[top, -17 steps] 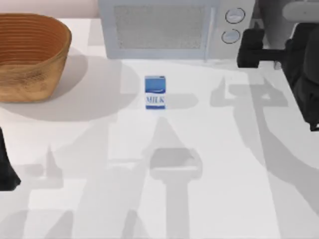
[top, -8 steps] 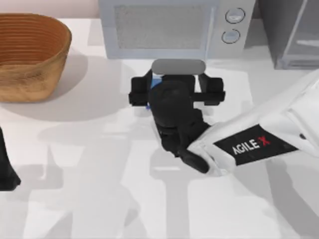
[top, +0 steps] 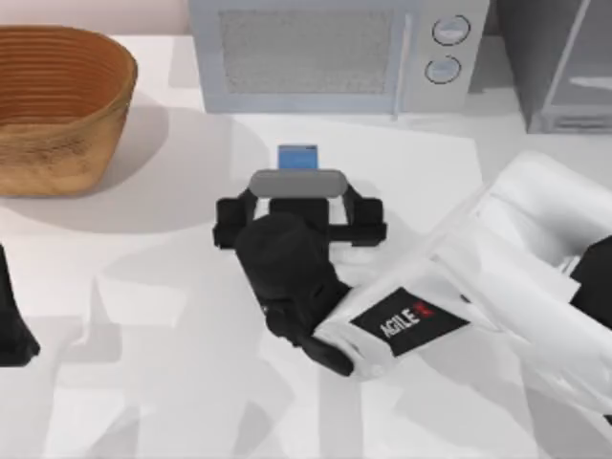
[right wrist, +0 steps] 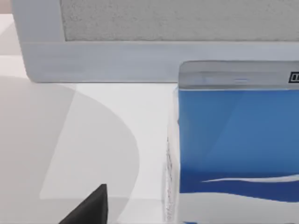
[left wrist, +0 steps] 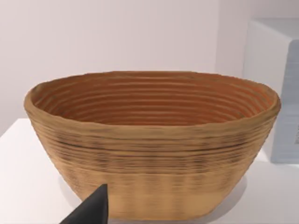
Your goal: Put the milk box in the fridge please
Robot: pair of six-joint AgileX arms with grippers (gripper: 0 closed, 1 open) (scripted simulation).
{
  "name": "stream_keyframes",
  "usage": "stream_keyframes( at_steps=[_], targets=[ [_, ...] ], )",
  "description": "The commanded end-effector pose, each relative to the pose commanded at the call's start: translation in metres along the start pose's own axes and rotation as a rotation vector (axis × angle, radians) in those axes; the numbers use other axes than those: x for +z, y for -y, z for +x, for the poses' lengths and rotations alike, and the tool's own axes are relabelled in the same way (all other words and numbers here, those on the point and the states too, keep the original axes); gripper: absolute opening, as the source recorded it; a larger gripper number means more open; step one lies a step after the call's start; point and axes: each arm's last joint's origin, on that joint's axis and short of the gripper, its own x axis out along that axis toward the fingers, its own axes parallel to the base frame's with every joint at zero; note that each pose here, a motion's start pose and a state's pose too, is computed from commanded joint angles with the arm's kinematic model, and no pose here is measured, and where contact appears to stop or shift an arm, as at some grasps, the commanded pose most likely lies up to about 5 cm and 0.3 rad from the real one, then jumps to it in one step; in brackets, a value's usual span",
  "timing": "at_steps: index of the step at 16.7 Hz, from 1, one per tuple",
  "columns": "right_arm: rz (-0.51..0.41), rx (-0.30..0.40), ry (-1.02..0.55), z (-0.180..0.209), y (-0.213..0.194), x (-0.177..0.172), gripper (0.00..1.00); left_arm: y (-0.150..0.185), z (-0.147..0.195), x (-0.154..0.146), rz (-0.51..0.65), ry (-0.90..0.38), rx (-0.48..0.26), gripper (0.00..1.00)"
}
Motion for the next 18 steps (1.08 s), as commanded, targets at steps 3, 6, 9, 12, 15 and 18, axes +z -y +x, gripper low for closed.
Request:
stream_keyframes(
  at_steps=[3,6,9,12,15,18],
  targets=[
    [-0.003,-0.003,-0.004,0.001,0.002,0.0,1.0,0.0,0.0,0.0,0.0,0.0,0.0,1.0],
    [0.0,0.0,-0.001,0.009,0.0,0.001,1.0,0.0,0.0,0.0,0.0,0.0,0.0,1.0],
    [0.0,0.0,0.0,0.029,-0.001,0.001,1.0,0.0,0.0,0.0,0.0,0.0,0.0,1.0],
    [0.0,0.0,0.0,0.047,0.0,0.0,1.0,0.0,0.0,0.0,0.0,0.0,0.0,1.0],
    [0.0,0.0,0.0,0.05,0.0,0.0,1.0,0.0,0.0,0.0,0.0,0.0,0.0,1.0],
    [0.0,0.0,0.0,0.05,0.0,0.0,0.92,0.0,0.0,0.0,0.0,0.0,0.0,1.0]
  ],
)
